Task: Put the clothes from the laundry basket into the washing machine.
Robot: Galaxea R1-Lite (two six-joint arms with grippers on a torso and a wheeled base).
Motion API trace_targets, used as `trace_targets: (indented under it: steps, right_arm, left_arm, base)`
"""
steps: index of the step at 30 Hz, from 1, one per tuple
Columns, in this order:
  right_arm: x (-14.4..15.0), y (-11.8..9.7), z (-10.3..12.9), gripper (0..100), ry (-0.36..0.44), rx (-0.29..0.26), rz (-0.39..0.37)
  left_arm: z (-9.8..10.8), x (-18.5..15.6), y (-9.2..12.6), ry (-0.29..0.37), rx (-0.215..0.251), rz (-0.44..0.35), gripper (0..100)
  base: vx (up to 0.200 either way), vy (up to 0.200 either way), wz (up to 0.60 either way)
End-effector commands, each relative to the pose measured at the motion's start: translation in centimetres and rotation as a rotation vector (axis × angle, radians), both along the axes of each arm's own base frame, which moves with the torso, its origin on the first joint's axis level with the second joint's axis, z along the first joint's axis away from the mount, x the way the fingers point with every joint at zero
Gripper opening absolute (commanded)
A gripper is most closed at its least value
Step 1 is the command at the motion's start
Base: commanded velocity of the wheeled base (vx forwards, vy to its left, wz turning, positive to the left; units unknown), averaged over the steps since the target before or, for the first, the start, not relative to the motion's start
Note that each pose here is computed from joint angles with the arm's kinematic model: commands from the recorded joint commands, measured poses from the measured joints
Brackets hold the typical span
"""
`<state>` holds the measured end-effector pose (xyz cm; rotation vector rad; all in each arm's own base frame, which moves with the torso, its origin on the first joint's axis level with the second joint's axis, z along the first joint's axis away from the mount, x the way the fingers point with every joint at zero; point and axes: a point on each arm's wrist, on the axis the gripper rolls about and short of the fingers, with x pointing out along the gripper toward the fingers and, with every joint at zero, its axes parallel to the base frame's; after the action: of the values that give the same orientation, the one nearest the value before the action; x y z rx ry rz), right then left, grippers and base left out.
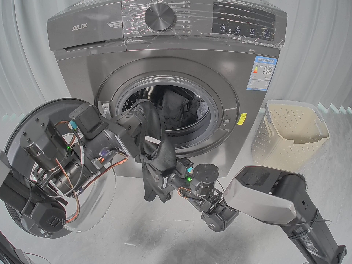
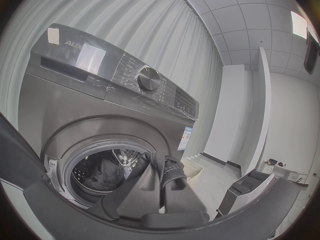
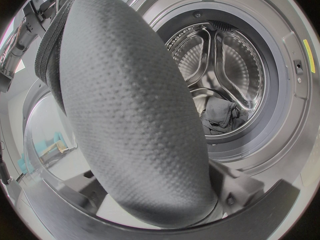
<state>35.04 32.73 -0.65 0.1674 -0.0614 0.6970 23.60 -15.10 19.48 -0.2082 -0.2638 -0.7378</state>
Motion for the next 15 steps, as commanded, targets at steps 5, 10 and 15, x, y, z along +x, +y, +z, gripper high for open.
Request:
trace_targets:
  steps: [5,10,15]
  right_arm:
    - [-0.3,-0.8,2.7,0,-0.018,0.032,-0.008]
    - [-1.4,-2.6,5.0,0,-0.005,0.024,-0.021]
    - [-2.4,-5.0,6.0,0,0.033,0.002,-0.093]
  left_arm:
    - [-0.4,0.4,0.4,0.017,0.009,0.021,0]
    - [-1.0,1.1,1.4,0.041,0.025,0.064,0]
    - [-2.8,2.0,2.4,0.104,0.072,0.111,0]
  base:
    - [0.0,0.0,0.0]
    - [0.0,0.0,0.0]
    - [0.0,0.0,0.0]
